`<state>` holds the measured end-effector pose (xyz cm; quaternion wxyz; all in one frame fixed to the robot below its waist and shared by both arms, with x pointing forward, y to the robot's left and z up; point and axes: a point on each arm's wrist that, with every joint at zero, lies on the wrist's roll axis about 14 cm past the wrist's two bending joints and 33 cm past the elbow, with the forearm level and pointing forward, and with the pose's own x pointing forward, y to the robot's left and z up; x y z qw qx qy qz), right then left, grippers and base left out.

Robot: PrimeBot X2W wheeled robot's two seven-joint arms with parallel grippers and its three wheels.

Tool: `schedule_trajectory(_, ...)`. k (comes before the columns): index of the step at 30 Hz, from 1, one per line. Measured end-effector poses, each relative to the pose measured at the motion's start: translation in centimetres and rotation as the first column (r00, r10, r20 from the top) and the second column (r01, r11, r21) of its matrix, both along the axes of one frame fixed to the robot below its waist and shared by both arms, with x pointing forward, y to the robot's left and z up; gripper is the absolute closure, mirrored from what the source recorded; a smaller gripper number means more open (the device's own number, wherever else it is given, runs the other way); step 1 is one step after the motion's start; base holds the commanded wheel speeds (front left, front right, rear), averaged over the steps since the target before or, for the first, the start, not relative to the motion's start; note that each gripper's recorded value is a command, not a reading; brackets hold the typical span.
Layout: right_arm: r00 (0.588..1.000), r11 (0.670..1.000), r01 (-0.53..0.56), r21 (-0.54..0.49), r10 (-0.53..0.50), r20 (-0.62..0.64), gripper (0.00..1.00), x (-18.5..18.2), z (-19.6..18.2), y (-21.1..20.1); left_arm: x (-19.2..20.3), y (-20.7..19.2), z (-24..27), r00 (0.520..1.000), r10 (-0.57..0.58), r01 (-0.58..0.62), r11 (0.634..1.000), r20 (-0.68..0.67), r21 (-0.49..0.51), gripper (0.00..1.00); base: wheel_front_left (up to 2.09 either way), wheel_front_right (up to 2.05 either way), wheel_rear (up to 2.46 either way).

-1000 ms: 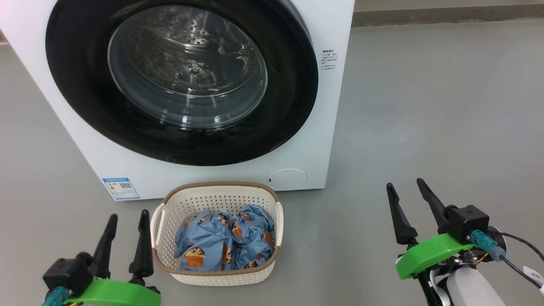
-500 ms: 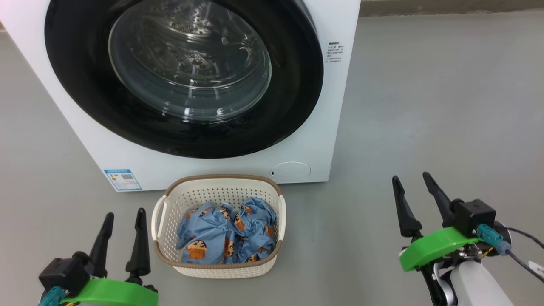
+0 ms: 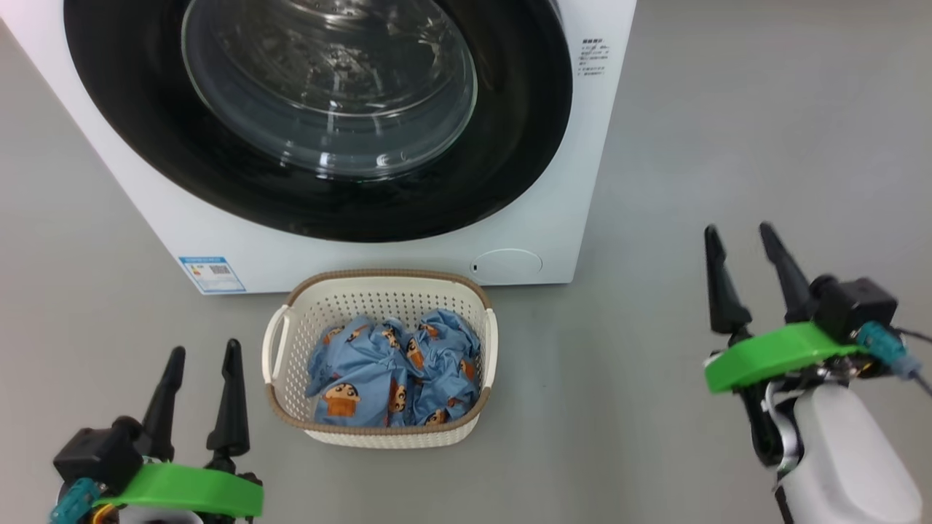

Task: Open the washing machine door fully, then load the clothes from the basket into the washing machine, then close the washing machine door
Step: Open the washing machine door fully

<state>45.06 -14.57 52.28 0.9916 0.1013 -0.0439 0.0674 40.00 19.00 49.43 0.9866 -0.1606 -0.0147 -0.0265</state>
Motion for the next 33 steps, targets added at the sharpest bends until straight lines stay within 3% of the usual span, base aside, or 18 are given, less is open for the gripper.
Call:
schedule_trajectory(1, 1.0, 1.0, 0.004, 0.006, -0.004, 0.008, 0.0, 0.4, 0.3, -0.1, 0.1, 0.1, 0.0, 1.0, 0.001, -0.001, 1.0, 0.001, 0.003, 0.0, 0.0, 0.0, 0.0)
schedule_trajectory(2, 1.0, 1.0, 0.007, 0.018, -0.007, 0.015, 0.12, 0.9, 0.6, -0.2, 0.3, 0.3, 0.0, 1.0, 0.003, -0.003, 1.0, 0.0, 0.007, 0.0, 0.0, 0.0, 0.0)
schedule_trajectory(4, 1.0, 0.999, 0.013, 0.033, -0.014, 0.026, 0.56, 1.8, 1.1, -0.3, 0.6, 0.6, 0.1, 1.0, 0.004, -0.004, 1.0, 0.003, 0.015, 0.0, 0.0, 0.0, 0.0)
schedule_trajectory(5, 0.999, 0.999, 0.017, 0.039, -0.018, 0.03, 0.64, 2.3, 1.2, -0.4, 0.7, 0.7, 0.1, 1.0, 0.005, -0.005, 1.0, 0.004, 0.017, 0.0, 0.0, 0.0, 0.0)
schedule_trajectory(6, 0.999, 0.999, 0.019, 0.045, -0.021, 0.032, 0.8, 2.7, 1.4, -0.4, 0.8, 0.7, 0.0, 1.0, 0.007, -0.007, 1.0, 0.002, 0.018, 0.0, 0.0, 0.0, 0.0)
schedule_trajectory(7, 0.999, 0.999, 0.019, 0.048, -0.021, 0.035, 0.8, 3.2, 1.5, -0.4, 0.8, 0.8, -0.2, 1.0, 0.007, -0.007, 1.0, -0.002, 0.018, 0.0, 0.0, 0.0, 0.0)
schedule_trajectory(8, 0.999, 0.999, 0.018, 0.051, -0.02, 0.039, 1.0, 3.6, 1.6, -0.3, 0.9, 0.9, -0.4, 1.0, 0.009, -0.008, 1.0, -0.006, 0.018, 0.0, 0.0, 0.0, 0.0)
schedule_trajectory(14, 0.997, 0.984, 0.027, 0.178, -0.04, 0.068, 1.0, 6.8, 3.1, -0.5, 1.8, 1.6, -0.6, 1.0, 0.026, -0.026, 1.0, -0.01, 0.018, 0.0, 0.0, 0.0, 0.0)
schedule_trajectory(19, 0.998, 0.939, 0.021, 0.343, -0.042, 0.052, 1.0, 9.8, 3.9, -1.0, 2.4, 2.2, -1.1, 0.999, 0.037, -0.037, 0.999, -0.021, 0.021, 0.0, 0.0, 0.0, 0.0)
schedule_trajectory(25, 1.0, 0.88, -0.008, 0.475, 0.007, 0.005, 1.0, 13.4, 4.4, -1.0, 3.1, 3.0, -1.8, 0.998, 0.052, -0.051, 0.998, -0.034, 0.031, 0.0, 0.0, 0.0, 0.0)
schedule_trajectory(28, 0.998, 0.865, -0.014, 0.501, 0.041, -0.043, 1.0, 14.9, 3.8, -0.8, 3.2, 3.3, -2.4, 0.997, 0.058, -0.056, 0.998, -0.052, 0.034, 0.0, 0.0, 0.0, 0.0)
schedule_trajectory(33, 0.984, 0.758, -0.037, 0.651, 0.142, -0.111, 1.0, 17.0, 3.2, 0.6, 4.0, 3.5, -2.4, 0.997, 0.059, -0.058, 0.998, -0.046, 0.03, 0.0, 0.0, 0.0, 0.0)
